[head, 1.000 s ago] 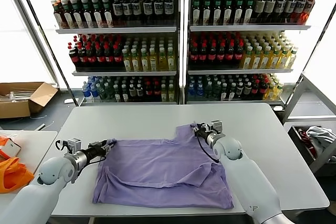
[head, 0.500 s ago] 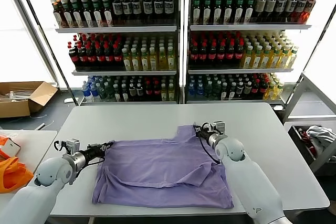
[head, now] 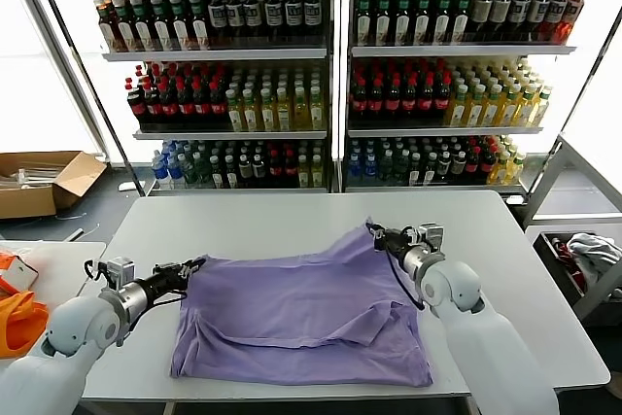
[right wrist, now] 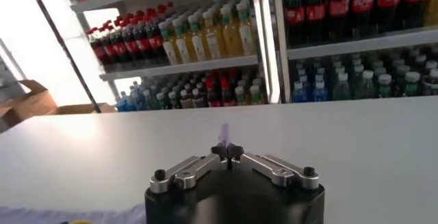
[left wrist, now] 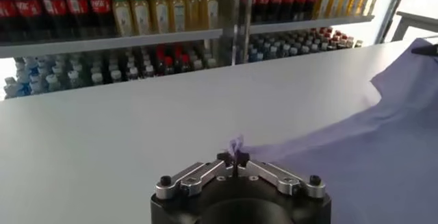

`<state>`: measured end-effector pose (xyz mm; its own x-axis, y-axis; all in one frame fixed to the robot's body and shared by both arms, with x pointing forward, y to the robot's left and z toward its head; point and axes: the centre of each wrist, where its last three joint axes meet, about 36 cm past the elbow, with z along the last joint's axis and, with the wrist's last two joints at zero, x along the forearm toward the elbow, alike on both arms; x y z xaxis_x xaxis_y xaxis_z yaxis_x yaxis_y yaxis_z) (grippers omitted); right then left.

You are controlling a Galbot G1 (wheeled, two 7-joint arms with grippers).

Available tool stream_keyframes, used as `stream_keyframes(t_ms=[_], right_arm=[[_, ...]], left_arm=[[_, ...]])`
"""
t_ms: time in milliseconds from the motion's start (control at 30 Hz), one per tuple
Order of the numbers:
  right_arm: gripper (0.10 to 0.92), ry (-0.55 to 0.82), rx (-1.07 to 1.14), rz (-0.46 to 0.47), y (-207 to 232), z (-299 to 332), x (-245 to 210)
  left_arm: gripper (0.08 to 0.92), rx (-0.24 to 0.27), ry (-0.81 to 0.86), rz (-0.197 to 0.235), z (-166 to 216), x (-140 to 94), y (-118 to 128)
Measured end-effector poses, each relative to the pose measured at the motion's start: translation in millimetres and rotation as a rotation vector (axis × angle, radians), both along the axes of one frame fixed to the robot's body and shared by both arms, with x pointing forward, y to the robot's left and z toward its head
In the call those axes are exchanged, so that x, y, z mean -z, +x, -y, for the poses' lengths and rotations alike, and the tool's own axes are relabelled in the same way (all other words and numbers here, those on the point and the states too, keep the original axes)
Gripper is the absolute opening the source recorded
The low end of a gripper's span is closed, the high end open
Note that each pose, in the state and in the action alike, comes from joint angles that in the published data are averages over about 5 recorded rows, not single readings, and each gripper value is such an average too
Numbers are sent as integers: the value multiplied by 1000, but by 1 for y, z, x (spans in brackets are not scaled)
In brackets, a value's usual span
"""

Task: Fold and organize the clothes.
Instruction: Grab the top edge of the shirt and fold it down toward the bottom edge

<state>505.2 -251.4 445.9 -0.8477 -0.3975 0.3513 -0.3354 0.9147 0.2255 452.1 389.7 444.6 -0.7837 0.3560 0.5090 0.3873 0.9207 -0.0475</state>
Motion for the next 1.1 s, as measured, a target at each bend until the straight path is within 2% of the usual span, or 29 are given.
stream_keyframes(t_ms=[167, 367, 633, 833, 967, 1100], right_arm=[[106, 12, 0, 12, -38, 9, -4], [106, 26, 7, 18, -85, 17, -4], [106, 9, 21, -12, -137, 29, 6], [106, -20, 17, -36, -162, 32, 10], [115, -39, 26, -30, -171, 34, 10], [206, -55, 34, -5, -178, 37, 6]], left_arm=[[88, 12, 5, 15, 6, -10, -19], [88, 23, 23, 13, 18, -17, -50], [88, 15, 56, -16, 24, -18, -94], [93, 8, 85, -58, 26, -11, -121], [168, 10, 107, -73, 29, -9, -134], [289, 5, 129, -68, 31, -14, -141]])
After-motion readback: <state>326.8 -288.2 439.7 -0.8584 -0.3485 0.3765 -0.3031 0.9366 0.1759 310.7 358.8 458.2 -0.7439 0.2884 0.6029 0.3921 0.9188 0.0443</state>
